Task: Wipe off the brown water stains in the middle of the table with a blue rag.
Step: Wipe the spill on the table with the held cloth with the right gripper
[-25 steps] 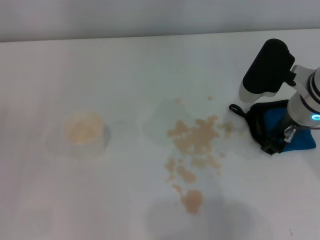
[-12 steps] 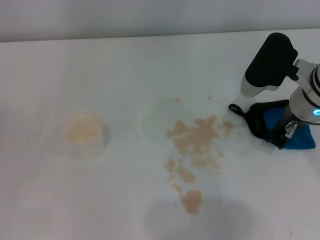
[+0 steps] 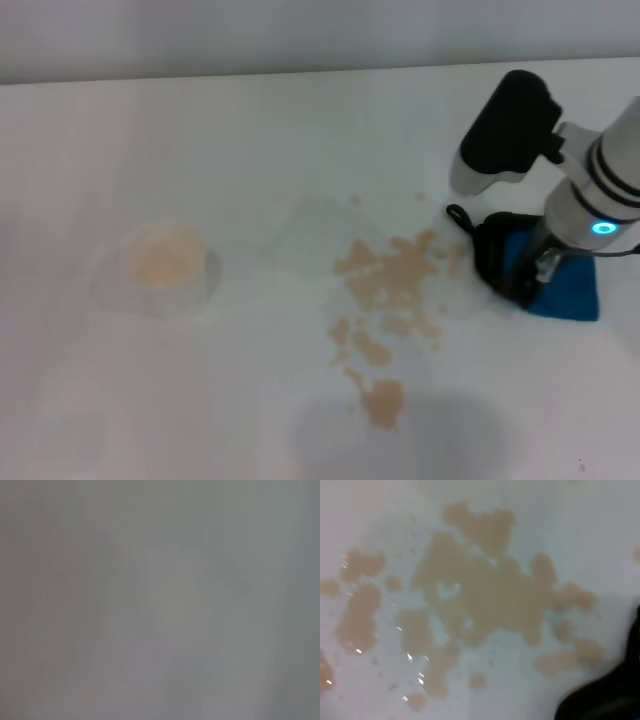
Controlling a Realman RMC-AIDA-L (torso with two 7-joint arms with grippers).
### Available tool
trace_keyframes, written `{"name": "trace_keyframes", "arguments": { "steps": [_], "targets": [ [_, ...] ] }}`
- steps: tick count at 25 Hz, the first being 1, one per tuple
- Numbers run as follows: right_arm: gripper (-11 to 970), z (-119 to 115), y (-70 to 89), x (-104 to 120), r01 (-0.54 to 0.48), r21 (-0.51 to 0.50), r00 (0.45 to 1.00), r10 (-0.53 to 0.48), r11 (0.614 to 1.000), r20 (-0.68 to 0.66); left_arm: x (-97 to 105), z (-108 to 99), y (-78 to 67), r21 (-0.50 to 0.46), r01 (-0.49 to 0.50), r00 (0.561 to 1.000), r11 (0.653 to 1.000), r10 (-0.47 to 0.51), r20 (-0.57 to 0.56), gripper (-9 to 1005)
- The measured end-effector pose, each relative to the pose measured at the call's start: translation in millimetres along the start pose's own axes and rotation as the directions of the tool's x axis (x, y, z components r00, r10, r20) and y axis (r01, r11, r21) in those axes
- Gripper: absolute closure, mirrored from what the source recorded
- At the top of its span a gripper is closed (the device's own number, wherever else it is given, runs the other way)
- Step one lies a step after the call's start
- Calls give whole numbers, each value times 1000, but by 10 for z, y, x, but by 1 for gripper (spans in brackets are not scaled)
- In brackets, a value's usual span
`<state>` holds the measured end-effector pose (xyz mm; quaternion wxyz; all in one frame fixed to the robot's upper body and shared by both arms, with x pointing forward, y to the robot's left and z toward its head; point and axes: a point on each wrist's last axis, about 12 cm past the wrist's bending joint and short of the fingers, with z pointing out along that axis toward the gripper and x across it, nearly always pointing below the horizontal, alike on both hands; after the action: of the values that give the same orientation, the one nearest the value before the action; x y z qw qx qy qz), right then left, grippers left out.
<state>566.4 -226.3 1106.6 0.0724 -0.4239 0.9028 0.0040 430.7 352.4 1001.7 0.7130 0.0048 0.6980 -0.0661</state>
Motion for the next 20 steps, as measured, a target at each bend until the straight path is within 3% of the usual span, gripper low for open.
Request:
{"name": "trace_keyframes", "arguments": {
  "steps": [13,20],
  "targets": [
    [892,13,386,-711,140,-91,986,-130,986,109,9,-10,-8,4,1,1000,1000,-1,-5,120],
    [891,52,590,-815,213,-141,974,-199,967,107,31,-35,-12,1,2,1000,1000,-2,-16,119]
  ]
}}
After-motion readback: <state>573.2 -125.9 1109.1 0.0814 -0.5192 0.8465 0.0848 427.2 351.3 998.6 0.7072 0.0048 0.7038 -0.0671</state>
